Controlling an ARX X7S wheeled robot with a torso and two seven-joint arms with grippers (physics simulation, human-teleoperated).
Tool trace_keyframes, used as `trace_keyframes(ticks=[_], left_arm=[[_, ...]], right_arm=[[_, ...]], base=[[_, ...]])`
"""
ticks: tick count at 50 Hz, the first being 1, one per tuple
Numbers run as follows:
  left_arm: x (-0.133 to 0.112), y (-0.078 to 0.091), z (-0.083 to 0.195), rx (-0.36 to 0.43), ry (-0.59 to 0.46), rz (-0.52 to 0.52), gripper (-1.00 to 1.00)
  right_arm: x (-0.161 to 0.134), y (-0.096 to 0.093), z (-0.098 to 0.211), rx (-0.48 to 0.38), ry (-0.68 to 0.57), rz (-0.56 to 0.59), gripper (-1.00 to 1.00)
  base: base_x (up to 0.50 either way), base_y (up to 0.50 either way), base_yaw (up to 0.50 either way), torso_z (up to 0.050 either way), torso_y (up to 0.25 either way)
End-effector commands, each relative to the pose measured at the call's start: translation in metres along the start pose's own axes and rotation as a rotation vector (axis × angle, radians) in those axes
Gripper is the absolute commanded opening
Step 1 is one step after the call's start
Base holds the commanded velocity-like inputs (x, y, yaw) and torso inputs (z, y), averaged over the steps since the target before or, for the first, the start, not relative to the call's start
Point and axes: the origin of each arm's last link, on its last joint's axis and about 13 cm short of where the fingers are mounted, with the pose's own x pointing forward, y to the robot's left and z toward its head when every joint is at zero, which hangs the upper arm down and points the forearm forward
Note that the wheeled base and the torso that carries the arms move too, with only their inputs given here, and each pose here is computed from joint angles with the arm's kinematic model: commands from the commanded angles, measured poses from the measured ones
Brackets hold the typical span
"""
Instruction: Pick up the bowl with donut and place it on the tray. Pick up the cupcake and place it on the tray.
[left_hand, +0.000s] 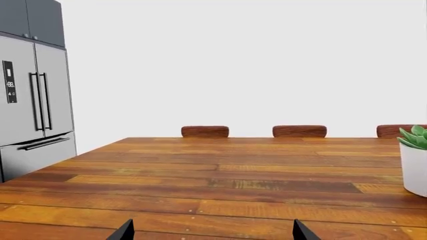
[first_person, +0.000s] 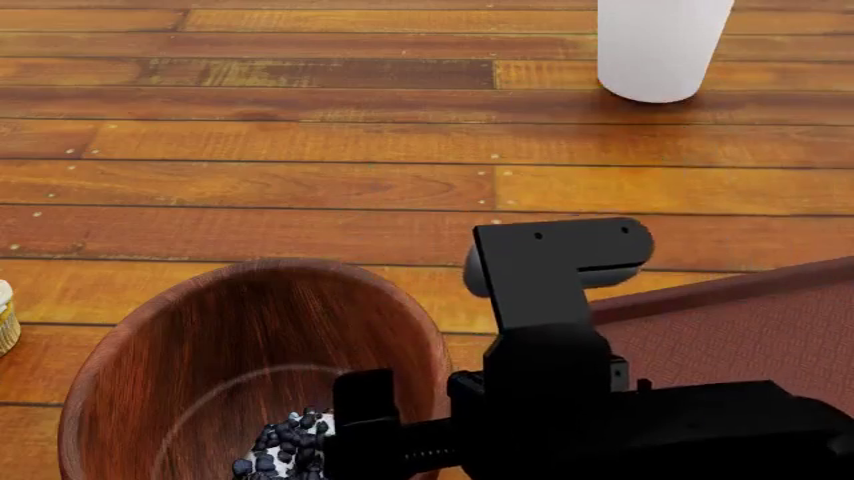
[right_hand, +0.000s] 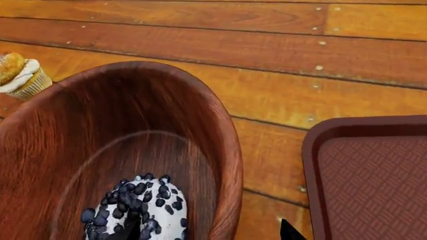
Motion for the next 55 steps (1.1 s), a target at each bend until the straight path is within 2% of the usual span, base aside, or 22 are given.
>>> trace_keyframes(ticks=[1,25,26,37,42,50,55], left_arm=[[-0.001,0.000,0.001,-0.002,-0.001,-0.003,1.00],[-0.005,0.000,0.001,-0.005,0.005,0.000,1.00],[-0.005,0.000,0.001,-0.006,0.006,-0.001,1.00],[-0.005,0.001,0.001,-0.007,0.008,0.003,1.00],[-0.004,0.001,0.001,-0.008,0.007,0.003,1.00],[-0.001,-0.001,0.000,-0.020,-0.002,0.004,1.00],[0.004,-0.004,-0.004,-0.036,-0.012,-0.002,1.00]], right_arm=[[0.010,-0.003,-0.004,0.014,0.028,-0.005,1.00],[0.027,-0.008,-0.013,0.048,0.071,-0.013,1.00],[0.027,-0.008,-0.013,0.050,0.072,-0.011,-1.00],[0.022,-0.007,-0.011,0.033,0.059,-0.020,-1.00],[0.012,-0.005,-0.001,-0.003,0.017,-0.036,-1.00],[-0.022,-0.002,0.034,-0.118,-0.096,-0.072,-1.00],[-0.037,-0.002,0.052,-0.151,-0.159,-0.080,-1.00]], base=[[0.00,0.00,0.00,0.000,0.000],[0.00,0.00,0.00,0.000,0.000],[0.00,0.00,0.00,0.000,0.000],[0.00,0.00,0.00,0.000,0.000],[0.00,0.00,0.00,0.000,0.000],[0.00,0.00,0.00,0.000,0.000],[0.00,0.00,0.00,0.000,0.000]])
